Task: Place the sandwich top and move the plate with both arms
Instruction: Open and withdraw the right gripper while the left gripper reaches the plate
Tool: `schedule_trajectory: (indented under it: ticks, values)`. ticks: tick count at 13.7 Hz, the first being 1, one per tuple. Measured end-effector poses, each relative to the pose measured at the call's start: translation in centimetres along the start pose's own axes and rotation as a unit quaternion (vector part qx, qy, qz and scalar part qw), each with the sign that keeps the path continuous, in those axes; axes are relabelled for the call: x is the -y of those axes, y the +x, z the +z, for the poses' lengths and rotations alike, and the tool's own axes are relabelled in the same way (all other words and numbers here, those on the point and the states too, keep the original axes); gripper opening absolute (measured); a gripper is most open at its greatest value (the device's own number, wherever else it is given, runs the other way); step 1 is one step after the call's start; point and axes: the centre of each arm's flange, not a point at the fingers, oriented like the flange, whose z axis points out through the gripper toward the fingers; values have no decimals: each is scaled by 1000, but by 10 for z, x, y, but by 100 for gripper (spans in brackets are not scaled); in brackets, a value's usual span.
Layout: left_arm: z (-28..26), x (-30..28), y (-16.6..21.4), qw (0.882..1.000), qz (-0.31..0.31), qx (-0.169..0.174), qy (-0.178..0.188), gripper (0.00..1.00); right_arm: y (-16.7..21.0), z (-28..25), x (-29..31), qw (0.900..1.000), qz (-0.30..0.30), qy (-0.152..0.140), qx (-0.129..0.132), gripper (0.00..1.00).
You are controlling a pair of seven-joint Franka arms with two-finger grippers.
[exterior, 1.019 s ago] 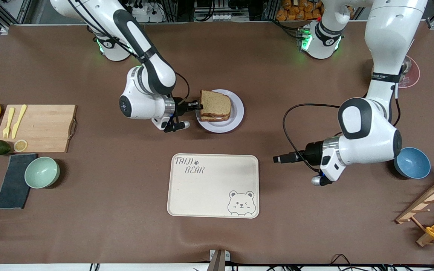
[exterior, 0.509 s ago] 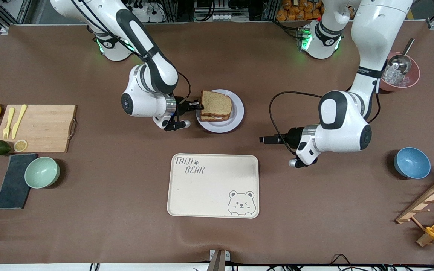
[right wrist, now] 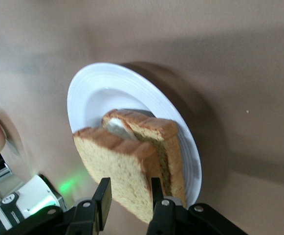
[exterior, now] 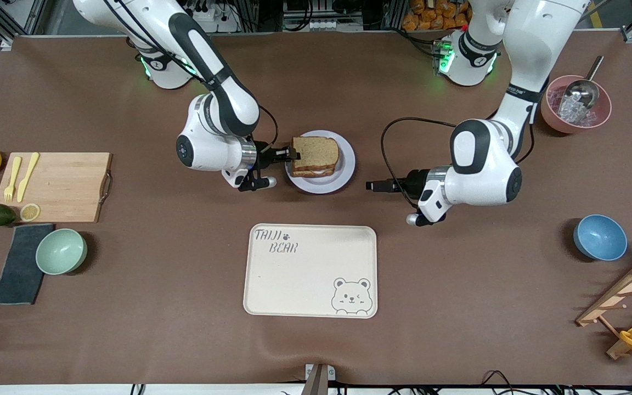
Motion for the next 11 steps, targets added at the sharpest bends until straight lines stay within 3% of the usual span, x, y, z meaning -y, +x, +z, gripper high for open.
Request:
schedule_trajectory:
  ticks: [2,6,7,8,11]
  values:
    - [18,9,-7,1000,15,-7,-10,100,10,-14,6,1000,14,7,-15,44]
    - [41,20,-19,998,53,-9,-12,100,37,-62,4,999,5,6,-43,84]
    - [43,25,-20,998,65,-7,-13,100,45,-80,-2,999,1,4,-34,96]
    - [45,31,-21,997,73,-6,-16,100,53,-103,-10,1000,-2,2,-22,100]
    - [57,46,-29,997,77,1,-30,100,73,-178,-48,1000,-3,-13,8,100]
